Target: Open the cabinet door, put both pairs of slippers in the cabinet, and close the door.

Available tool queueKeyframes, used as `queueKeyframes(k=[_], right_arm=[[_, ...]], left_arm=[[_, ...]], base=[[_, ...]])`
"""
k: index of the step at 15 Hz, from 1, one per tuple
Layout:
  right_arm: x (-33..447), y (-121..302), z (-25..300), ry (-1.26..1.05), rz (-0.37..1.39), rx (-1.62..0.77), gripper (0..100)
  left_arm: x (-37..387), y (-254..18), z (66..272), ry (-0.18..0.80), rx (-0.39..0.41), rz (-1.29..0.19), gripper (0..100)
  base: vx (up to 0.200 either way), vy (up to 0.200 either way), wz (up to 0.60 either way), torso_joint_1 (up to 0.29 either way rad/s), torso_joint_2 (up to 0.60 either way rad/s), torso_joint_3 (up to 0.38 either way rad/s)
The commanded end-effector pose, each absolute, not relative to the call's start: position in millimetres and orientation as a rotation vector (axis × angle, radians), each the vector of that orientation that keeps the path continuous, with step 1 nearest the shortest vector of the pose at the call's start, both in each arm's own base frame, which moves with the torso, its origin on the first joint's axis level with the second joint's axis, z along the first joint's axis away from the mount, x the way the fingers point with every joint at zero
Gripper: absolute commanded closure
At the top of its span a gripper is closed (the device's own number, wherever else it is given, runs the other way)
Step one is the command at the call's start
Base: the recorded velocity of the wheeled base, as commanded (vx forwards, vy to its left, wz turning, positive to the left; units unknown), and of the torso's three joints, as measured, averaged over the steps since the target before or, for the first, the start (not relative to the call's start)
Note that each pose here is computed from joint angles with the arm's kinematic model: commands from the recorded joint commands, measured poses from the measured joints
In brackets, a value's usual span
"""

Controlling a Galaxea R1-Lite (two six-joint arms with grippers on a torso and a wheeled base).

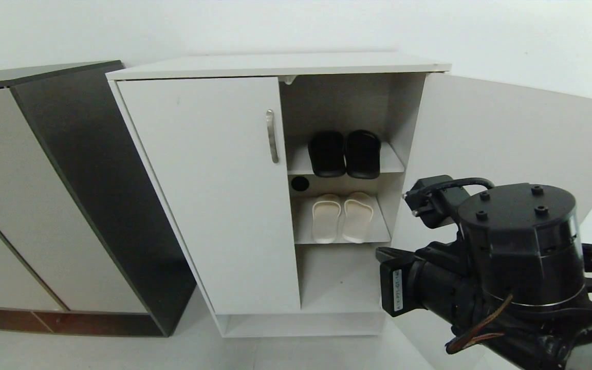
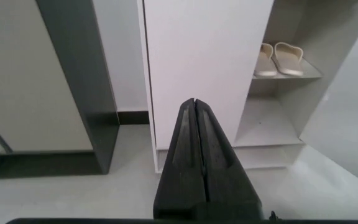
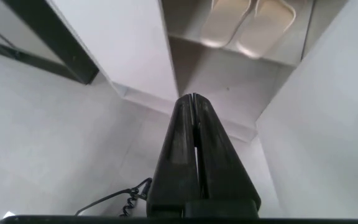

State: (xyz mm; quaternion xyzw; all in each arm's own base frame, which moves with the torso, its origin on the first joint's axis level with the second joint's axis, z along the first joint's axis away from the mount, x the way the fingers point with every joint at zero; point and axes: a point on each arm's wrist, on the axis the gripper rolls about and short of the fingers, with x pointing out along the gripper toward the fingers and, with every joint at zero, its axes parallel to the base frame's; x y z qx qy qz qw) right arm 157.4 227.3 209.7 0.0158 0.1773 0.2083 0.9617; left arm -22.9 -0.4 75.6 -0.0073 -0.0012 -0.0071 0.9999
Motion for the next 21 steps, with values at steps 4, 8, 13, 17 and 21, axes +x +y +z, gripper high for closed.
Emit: queueKeyframes(k=[4, 8, 13, 17, 21], right_arm=[[157.2, 227.4, 208.0, 0.365, 0.427, 0.032, 100], [156.8, 226.0, 202.7, 0.373, 0.426, 0.006, 100], [156.7, 225.8, 201.9, 0.375, 0.425, 0.003, 100], [156.1, 225.6, 200.6, 0.378, 0.426, -0.001, 100], [156.5, 225.5, 199.8, 0.379, 0.425, -0.007, 100]], left_arm=[[-22.8, -0.4, 75.6, -0.001, -0.014, -0.014, 100], [-22.8, -0.4, 75.6, -0.001, -0.014, -0.014, 100], [-22.8, -0.4, 75.6, -0.001, -0.015, -0.014, 100], [-22.8, -0.4, 75.6, -0.001, -0.015, -0.014, 100], [-22.8, -0.4, 75.6, -0.001, -0.015, -0.014, 100]], base=[[-0.15, 0.0, 0.0, 0.002, 0.0, 0.003], [0.0, 0.0, 0.0, 0.0, 0.0, 0.0], [0.0, 0.0, 0.0, 0.0, 0.0, 0.0], [0.0, 0.0, 0.0, 0.0, 0.0, 0.0], [0.0, 0.0, 0.0, 0.0, 0.0, 0.0]])
